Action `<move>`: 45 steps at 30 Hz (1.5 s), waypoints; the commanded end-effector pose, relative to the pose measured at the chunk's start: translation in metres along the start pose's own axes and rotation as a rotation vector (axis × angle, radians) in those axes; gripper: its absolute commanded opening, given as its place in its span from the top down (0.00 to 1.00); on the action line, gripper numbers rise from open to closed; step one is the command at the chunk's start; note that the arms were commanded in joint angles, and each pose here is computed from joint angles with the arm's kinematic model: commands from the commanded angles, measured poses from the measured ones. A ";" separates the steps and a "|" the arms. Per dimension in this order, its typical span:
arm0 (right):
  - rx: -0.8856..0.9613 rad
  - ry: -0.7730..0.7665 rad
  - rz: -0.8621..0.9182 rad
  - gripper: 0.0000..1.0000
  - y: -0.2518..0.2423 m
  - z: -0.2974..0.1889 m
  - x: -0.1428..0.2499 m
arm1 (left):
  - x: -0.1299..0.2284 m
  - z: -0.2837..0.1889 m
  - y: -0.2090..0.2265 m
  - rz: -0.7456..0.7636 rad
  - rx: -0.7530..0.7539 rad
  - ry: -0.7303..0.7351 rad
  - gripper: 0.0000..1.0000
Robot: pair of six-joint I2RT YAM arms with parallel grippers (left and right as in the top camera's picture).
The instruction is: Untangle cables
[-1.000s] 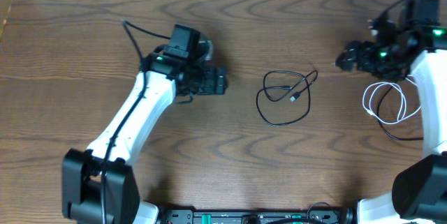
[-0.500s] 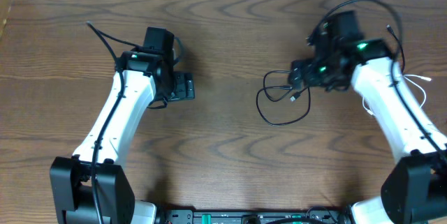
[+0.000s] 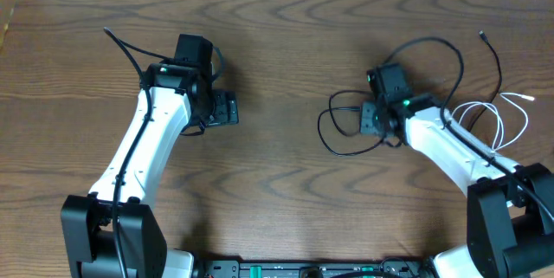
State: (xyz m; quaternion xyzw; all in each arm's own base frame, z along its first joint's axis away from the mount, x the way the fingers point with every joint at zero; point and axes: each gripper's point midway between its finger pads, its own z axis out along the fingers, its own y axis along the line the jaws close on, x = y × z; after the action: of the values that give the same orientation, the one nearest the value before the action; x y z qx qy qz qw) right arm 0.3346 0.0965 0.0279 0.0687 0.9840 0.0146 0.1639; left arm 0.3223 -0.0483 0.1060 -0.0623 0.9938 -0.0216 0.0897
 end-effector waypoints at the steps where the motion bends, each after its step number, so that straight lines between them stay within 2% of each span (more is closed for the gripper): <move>1: 0.054 0.028 0.066 0.55 -0.012 0.009 0.018 | -0.004 -0.006 0.002 0.012 -0.011 -0.020 0.09; 13: 0.046 0.101 0.056 0.54 -0.014 0.014 0.042 | -0.004 -0.006 0.002 0.012 -0.011 -0.020 0.09; 26: 0.040 0.139 0.106 0.61 -0.020 0.026 0.067 | -0.004 -0.006 0.002 0.012 -0.011 -0.020 0.10; 28: 0.030 0.135 0.107 0.67 -0.020 0.030 0.071 | -0.004 -0.006 0.002 0.012 -0.011 -0.020 0.09; 33: -0.005 0.128 0.110 0.96 -0.015 0.032 0.071 | -0.004 -0.006 0.002 0.012 -0.011 -0.020 0.09; 34: -0.012 0.127 0.111 0.99 -0.013 0.032 0.070 | -0.004 -0.006 0.002 0.012 -0.011 -0.020 0.09; 40: -0.028 0.127 0.104 0.99 -0.010 0.032 0.068 | -0.004 -0.006 0.002 0.012 -0.011 -0.020 0.09; 45: -0.063 0.127 0.015 0.99 -0.001 0.019 0.054 | -0.004 -0.006 0.002 0.012 -0.011 -0.020 0.09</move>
State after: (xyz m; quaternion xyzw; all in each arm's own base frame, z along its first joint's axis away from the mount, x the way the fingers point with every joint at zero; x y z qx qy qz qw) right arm 0.2992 0.0949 -0.0023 0.1055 0.9845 0.0370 0.1354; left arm 0.3224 -0.0483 0.1060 -0.0623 0.9938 -0.0216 0.0899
